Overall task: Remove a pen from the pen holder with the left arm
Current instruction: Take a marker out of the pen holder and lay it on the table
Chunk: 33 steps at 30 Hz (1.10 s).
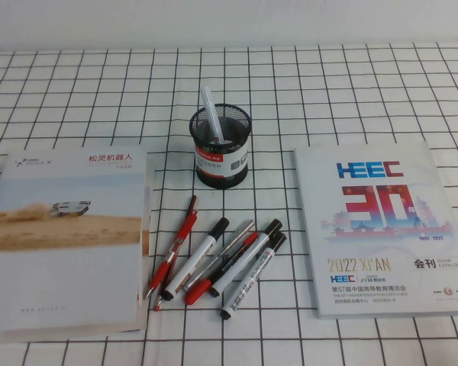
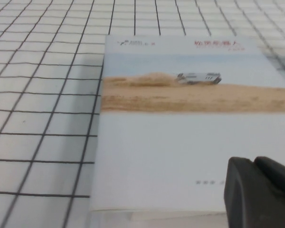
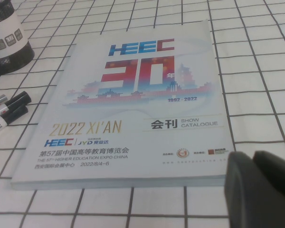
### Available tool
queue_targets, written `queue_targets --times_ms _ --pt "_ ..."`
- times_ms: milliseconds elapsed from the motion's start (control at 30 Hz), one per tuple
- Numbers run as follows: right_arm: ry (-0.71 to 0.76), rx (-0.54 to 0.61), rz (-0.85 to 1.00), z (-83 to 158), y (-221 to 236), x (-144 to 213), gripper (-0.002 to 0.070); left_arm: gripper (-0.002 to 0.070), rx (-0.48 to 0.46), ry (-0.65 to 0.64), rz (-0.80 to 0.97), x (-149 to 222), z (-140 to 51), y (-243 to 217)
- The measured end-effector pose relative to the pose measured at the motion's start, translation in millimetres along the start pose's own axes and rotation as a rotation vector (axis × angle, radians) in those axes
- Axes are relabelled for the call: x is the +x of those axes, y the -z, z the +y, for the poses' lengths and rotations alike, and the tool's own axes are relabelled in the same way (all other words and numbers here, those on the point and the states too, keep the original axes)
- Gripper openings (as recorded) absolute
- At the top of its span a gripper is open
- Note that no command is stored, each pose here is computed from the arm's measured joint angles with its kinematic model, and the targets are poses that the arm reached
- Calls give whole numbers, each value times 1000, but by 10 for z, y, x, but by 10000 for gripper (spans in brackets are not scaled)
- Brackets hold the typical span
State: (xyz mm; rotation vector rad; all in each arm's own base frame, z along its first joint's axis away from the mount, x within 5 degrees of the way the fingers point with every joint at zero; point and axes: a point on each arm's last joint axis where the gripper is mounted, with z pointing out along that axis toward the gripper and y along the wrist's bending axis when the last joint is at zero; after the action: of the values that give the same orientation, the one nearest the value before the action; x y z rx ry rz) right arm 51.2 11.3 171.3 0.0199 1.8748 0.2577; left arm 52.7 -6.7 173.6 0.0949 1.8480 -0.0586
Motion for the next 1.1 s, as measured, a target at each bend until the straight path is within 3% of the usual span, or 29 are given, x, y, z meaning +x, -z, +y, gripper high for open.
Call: queue_targets --times_ms 267,367,600,867,1100 --pt "0 0 0 0 0 0 -14 -3 103 511 -170 -170 -51 17" --pt "0 0 0 0 0 0 -14 -3 107 596 -225 -219 -32 27" --pt "0 0 0 0 0 0 -14 -3 103 547 -253 -273 -27 48" --pt "0 0 0 0 0 0 -14 -3 145 415 -182 -871 -81 98" --pt "0 0 0 0 0 0 -14 -3 68 314 -69 -1294 -7 -329"
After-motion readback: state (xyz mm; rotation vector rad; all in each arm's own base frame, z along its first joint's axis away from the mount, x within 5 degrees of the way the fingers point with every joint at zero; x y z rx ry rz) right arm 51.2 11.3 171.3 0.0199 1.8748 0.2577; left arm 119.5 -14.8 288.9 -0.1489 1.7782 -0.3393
